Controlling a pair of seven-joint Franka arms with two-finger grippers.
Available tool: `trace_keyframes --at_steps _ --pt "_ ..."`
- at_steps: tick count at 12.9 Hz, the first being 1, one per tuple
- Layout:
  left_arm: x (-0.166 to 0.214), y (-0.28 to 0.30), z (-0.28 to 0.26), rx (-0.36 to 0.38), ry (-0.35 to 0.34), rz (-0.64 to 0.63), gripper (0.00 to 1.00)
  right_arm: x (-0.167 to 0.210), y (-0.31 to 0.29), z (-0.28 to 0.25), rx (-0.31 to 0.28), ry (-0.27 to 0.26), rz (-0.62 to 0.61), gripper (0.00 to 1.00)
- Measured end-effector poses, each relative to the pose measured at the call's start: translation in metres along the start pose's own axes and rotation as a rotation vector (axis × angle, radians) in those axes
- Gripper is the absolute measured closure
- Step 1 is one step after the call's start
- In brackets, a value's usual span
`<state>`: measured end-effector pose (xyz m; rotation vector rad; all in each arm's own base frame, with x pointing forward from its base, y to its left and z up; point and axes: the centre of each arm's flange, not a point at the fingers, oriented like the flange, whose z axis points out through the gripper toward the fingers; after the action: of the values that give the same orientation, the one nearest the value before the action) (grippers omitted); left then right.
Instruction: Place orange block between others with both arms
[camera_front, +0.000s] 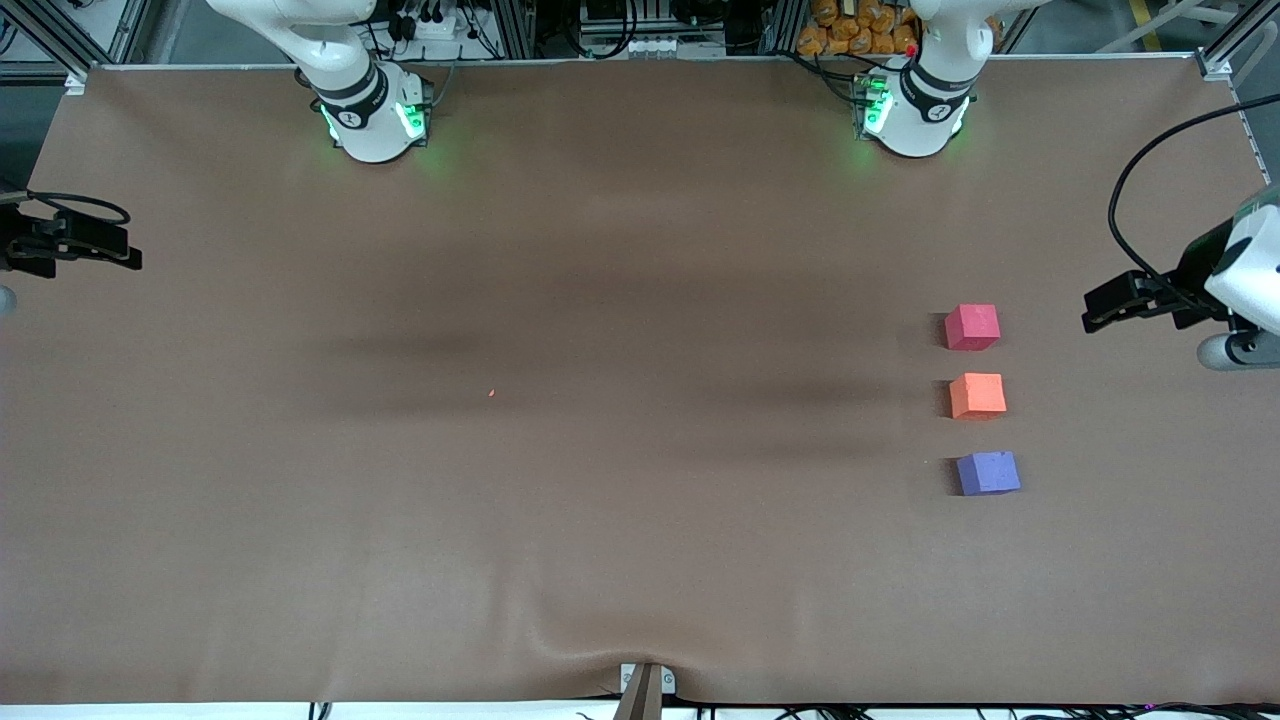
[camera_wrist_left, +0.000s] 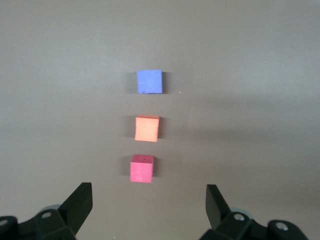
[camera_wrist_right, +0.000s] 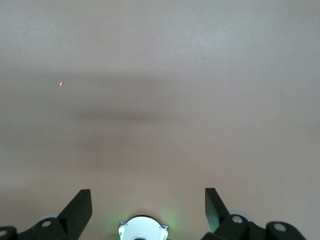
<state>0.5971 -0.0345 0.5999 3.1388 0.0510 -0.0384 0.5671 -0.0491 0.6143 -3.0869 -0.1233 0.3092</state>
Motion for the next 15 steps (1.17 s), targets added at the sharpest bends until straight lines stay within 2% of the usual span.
trace_keyframes --at_steps 9,15 --pt "-0.065 0.004 -0.005 0.026 -0.006 -0.008 0.00 0.000 -0.001 0.000 0.000 0.000 -0.001 0.00" --pt "-0.079 0.000 -0.019 0.026 0.003 -0.013 0.00 -0.001 0.003 0.000 0.000 0.000 0.005 0.00"
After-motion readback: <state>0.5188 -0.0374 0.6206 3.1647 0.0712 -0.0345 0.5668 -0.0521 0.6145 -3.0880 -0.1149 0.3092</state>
